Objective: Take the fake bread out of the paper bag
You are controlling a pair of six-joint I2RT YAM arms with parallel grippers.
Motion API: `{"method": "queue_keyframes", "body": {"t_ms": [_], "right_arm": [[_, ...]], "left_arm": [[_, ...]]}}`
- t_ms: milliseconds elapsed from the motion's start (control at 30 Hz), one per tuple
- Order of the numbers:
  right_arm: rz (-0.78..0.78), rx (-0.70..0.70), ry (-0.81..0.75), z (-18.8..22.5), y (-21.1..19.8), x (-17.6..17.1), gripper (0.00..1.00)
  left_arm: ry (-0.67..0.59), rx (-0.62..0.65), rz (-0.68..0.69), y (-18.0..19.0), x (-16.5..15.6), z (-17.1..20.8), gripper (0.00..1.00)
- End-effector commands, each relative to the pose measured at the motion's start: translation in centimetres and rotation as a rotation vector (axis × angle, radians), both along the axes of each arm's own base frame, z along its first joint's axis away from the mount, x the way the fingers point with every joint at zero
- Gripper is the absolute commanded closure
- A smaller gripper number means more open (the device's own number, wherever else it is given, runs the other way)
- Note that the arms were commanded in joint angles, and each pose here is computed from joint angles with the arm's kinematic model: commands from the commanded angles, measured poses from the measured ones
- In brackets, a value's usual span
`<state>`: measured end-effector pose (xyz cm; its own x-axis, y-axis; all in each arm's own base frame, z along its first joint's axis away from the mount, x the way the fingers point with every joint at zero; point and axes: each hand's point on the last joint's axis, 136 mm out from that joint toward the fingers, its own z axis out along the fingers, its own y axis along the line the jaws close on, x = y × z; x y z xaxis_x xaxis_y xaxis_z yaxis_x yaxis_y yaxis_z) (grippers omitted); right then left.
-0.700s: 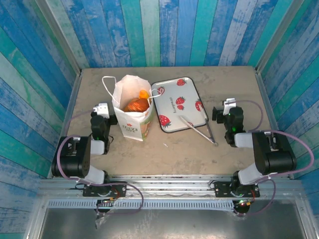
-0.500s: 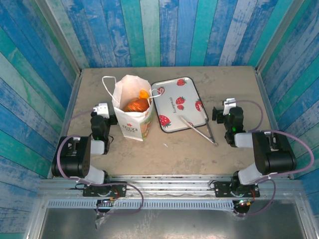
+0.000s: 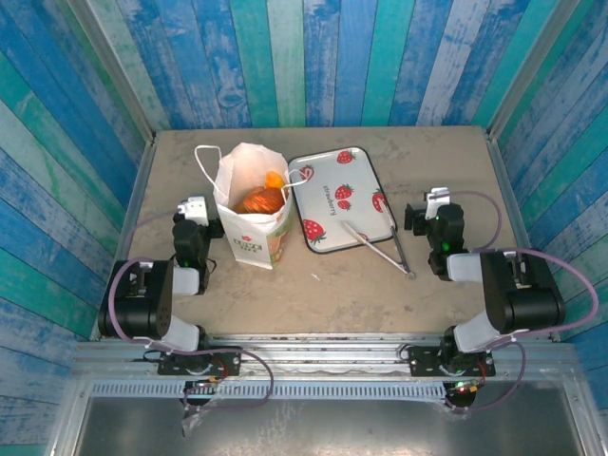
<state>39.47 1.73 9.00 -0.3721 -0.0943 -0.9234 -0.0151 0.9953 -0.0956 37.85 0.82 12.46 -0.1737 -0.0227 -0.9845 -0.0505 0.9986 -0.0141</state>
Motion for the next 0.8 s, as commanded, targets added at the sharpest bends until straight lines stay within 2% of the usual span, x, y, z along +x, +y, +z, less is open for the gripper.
{"method": "queue_keyframes", "body": {"t_ms": [0, 433, 500, 767], "right_arm": [[-0.007, -0.005, -0.020, 0.8, -0.2, 0.4, 0.00], [0.020, -0.006, -0.021, 1.0, 0.2, 0.4, 0.00], [0.063, -0.011, -0.001, 1.2, 0.9, 0.6, 0.00], [0.074, -0.014, 0.040, 3.2, 1.1, -0.1, 0.00]], "left_arm": [[-0.014, -0.003, 0.005, 0.1, 0.5, 0.2, 0.06], [-0.047, -0.020, 0.044, 0.8, -0.1, 1.5, 0.06], [-0.065, -0.029, 0.076, 1.3, -0.6, 2.1, 0.06], [-0.133, -0.066, 0.257, 4.2, -3.7, 5.1, 0.06]]}}
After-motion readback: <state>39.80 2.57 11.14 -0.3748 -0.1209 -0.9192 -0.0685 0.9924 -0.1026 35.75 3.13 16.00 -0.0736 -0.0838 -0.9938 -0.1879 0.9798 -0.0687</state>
